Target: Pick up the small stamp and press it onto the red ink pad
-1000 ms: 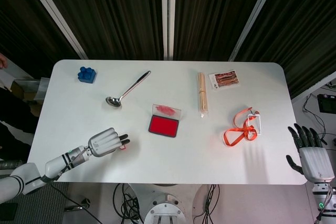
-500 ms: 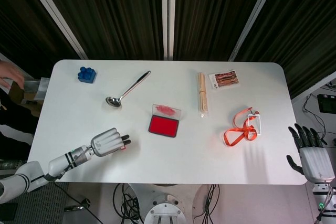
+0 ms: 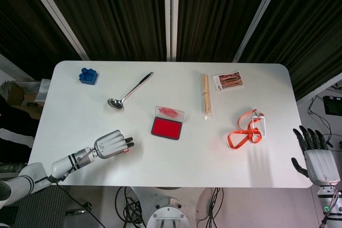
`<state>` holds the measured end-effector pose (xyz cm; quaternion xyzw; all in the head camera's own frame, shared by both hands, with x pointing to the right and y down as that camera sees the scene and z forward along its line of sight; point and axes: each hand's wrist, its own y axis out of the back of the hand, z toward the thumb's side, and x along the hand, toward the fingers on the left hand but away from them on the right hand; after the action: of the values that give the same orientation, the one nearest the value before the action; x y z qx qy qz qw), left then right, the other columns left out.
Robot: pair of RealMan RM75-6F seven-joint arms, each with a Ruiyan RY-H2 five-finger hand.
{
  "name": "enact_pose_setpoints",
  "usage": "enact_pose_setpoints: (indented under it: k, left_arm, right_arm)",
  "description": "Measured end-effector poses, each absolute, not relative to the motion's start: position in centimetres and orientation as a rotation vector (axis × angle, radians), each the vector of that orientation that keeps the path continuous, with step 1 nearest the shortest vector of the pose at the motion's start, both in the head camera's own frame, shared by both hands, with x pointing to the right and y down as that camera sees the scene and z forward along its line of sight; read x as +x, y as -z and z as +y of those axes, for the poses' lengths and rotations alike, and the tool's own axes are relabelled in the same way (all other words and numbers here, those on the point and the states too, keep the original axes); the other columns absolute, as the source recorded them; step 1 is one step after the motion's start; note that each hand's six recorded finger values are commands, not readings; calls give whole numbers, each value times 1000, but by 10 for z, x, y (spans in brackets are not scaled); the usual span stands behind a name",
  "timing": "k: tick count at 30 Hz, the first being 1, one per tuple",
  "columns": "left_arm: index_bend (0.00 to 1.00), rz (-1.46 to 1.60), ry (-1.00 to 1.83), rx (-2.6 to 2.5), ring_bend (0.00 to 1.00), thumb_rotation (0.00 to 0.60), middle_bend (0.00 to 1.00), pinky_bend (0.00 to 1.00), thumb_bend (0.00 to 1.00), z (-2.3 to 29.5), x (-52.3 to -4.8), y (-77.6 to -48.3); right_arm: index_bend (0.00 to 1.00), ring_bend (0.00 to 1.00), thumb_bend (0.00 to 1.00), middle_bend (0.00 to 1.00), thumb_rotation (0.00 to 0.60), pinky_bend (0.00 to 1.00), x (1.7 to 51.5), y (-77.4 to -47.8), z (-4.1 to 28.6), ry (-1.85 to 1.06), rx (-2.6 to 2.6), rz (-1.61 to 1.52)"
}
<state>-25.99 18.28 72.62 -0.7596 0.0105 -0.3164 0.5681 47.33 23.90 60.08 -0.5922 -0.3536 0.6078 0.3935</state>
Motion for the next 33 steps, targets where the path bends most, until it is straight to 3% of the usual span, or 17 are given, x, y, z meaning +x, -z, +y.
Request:
enact_pose_setpoints:
  k: [33]
  left_arm:
    - [555, 81, 753, -1819, 860, 600, 535, 959, 402, 178, -261, -727]
  right_arm:
    - [0, 0, 229, 0, 600, 0, 472, -601, 239, -1553, -1497, -885]
